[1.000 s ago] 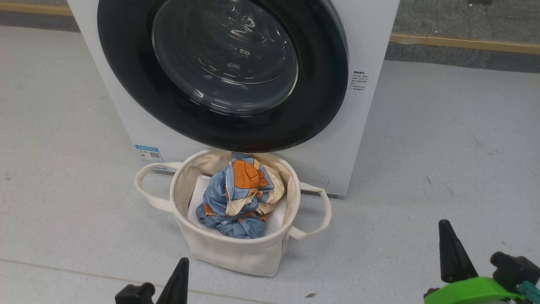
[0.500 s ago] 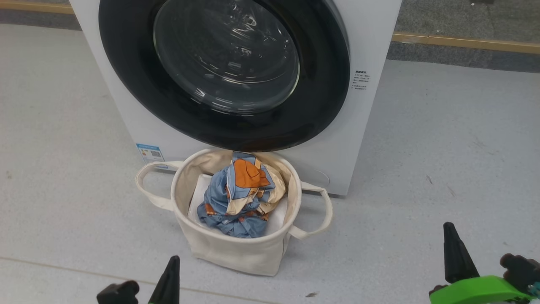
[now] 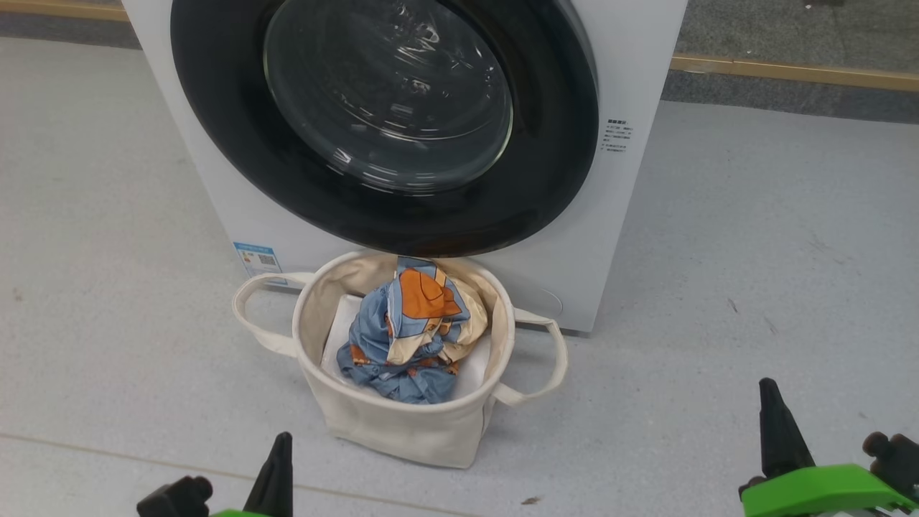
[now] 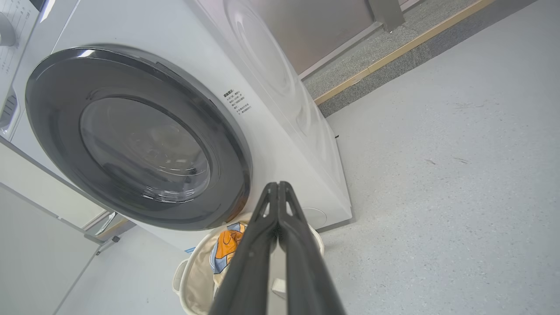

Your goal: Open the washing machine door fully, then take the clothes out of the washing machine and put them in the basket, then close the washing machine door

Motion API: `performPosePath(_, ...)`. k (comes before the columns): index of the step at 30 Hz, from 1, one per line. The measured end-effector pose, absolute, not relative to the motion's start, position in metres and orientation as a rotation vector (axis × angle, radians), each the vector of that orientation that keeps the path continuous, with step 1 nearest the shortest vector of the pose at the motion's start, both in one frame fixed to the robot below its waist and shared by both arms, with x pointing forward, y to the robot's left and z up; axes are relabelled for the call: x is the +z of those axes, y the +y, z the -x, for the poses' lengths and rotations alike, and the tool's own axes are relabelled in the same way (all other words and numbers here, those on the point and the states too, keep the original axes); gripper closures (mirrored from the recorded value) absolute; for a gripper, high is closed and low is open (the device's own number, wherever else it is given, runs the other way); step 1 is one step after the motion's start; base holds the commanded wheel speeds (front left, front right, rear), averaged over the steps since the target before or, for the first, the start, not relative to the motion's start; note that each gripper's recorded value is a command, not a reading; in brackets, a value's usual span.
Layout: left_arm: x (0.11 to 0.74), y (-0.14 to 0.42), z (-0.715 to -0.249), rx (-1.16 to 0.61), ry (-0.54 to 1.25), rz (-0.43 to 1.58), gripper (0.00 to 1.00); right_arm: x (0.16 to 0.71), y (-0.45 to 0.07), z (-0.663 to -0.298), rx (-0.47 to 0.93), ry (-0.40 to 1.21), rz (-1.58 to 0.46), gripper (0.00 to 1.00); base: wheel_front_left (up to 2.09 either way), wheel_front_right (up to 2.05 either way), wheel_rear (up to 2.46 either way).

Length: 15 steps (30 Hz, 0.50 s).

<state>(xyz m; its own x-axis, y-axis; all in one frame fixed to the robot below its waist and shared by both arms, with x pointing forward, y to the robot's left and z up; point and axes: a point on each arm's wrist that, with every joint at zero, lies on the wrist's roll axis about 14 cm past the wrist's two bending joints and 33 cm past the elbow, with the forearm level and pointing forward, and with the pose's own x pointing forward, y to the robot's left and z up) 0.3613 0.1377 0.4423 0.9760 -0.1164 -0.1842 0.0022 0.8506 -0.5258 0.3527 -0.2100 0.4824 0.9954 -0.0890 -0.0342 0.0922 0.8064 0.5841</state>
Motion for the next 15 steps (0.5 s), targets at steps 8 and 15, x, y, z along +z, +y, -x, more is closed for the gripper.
performPosePath(8, 0.4438, 0.1448, -0.3627, -0.03, 0.212, 0.645, 1.0, 0.4816, -0.211, -0.3553, -0.106, 0.009, -0.714, 1.0, 0.0, 0.0, 0.0)
performPosePath(15, 0.4435, 0.1481, -0.3633, -0.011, 0.222, 0.727, 1.0, 0.4784, -0.211, -0.3558, -0.112, 0.025, -0.79, 1.0, 0.0, 0.0, 0.0)
